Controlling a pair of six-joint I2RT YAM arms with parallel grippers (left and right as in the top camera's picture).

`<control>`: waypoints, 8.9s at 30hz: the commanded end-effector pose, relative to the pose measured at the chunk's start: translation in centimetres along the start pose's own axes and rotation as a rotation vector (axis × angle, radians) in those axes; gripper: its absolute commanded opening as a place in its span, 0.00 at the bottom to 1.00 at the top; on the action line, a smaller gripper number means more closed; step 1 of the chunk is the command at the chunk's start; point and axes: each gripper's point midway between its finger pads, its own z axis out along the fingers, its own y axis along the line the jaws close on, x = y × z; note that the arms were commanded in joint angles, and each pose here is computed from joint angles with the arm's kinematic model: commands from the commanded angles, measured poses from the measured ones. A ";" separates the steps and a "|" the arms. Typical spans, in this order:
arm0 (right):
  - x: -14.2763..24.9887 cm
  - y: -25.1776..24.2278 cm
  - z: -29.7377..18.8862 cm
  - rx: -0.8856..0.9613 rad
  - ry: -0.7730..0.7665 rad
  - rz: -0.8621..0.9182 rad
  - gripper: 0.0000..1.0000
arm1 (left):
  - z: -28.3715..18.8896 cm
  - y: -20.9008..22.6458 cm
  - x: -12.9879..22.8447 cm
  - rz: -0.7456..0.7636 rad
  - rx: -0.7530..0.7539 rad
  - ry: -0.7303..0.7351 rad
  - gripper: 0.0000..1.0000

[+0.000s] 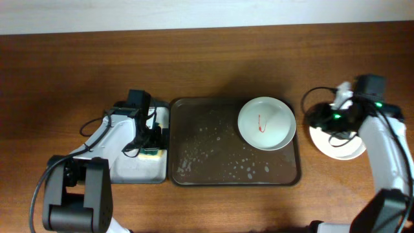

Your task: Clean dirty plates on tray and stack at the side

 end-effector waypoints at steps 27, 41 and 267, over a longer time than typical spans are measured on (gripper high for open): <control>7.9 9.8 11.9 0.029 0.286 -0.259 0.04 | -1.0 -0.5 -4.7 0.010 0.018 -0.203 0.89; 7.9 9.8 11.9 0.029 0.285 -0.259 0.04 | -1.5 0.0 -2.1 0.006 -0.005 -0.077 0.67; 9.9 6.1 -12.2 -0.002 -0.420 -0.465 0.99 | -15.1 1.9 6.3 -0.131 0.163 -0.648 1.00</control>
